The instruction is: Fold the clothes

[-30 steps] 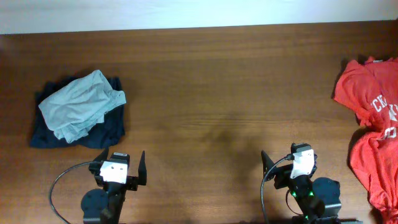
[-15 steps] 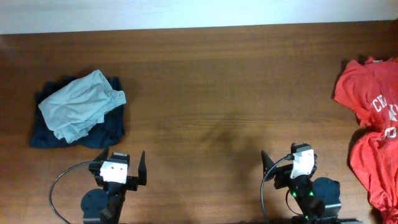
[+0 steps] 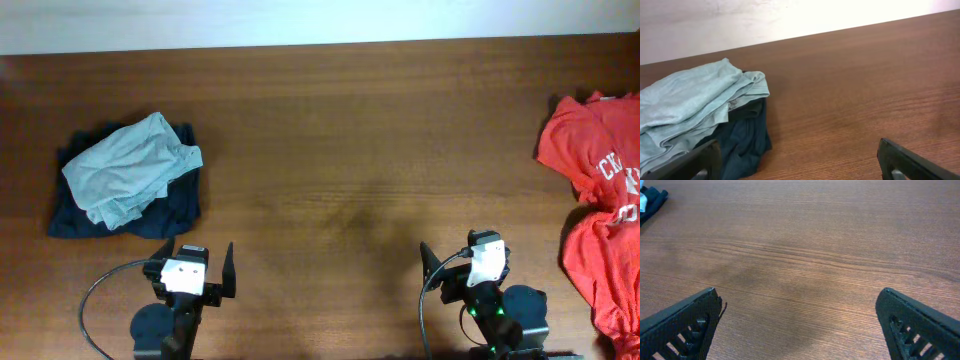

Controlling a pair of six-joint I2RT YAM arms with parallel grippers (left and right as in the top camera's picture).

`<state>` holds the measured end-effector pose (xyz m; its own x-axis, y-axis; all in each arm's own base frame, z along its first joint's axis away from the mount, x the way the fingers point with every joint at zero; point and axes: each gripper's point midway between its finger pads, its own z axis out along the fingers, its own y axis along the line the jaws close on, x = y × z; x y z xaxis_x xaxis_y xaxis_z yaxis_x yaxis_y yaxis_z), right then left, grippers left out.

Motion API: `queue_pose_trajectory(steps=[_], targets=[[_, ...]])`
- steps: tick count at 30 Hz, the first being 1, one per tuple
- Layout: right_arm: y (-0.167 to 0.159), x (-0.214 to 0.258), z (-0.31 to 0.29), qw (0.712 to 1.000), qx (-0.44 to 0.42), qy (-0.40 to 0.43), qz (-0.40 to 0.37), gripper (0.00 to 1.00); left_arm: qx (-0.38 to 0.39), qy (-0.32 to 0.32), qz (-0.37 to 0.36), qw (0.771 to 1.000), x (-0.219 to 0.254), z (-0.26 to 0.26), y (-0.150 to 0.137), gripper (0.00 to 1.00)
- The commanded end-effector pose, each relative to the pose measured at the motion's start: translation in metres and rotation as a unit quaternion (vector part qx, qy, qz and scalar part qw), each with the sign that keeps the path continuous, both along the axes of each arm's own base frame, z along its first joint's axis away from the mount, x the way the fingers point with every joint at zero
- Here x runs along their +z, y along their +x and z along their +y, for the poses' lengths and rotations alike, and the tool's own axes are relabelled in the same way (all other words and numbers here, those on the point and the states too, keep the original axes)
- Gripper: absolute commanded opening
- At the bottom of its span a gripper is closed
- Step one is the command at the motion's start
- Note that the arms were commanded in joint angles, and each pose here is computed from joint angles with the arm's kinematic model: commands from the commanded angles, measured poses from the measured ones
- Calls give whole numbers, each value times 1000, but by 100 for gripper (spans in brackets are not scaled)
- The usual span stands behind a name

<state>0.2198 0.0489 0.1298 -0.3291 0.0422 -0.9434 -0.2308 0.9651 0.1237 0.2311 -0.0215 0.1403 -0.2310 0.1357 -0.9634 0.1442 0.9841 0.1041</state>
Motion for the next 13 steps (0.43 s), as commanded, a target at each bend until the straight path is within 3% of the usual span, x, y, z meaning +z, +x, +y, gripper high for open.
queue_pose_trajectory(steps=[1,13], targets=[[0,-1,0,1000,2,-2,-2,98,2,-5,3,1000,-3,0,0,99],[0,-1,0,1000,2,-2,-2,99,2,-5,4,1000,-3,0,0,99]])
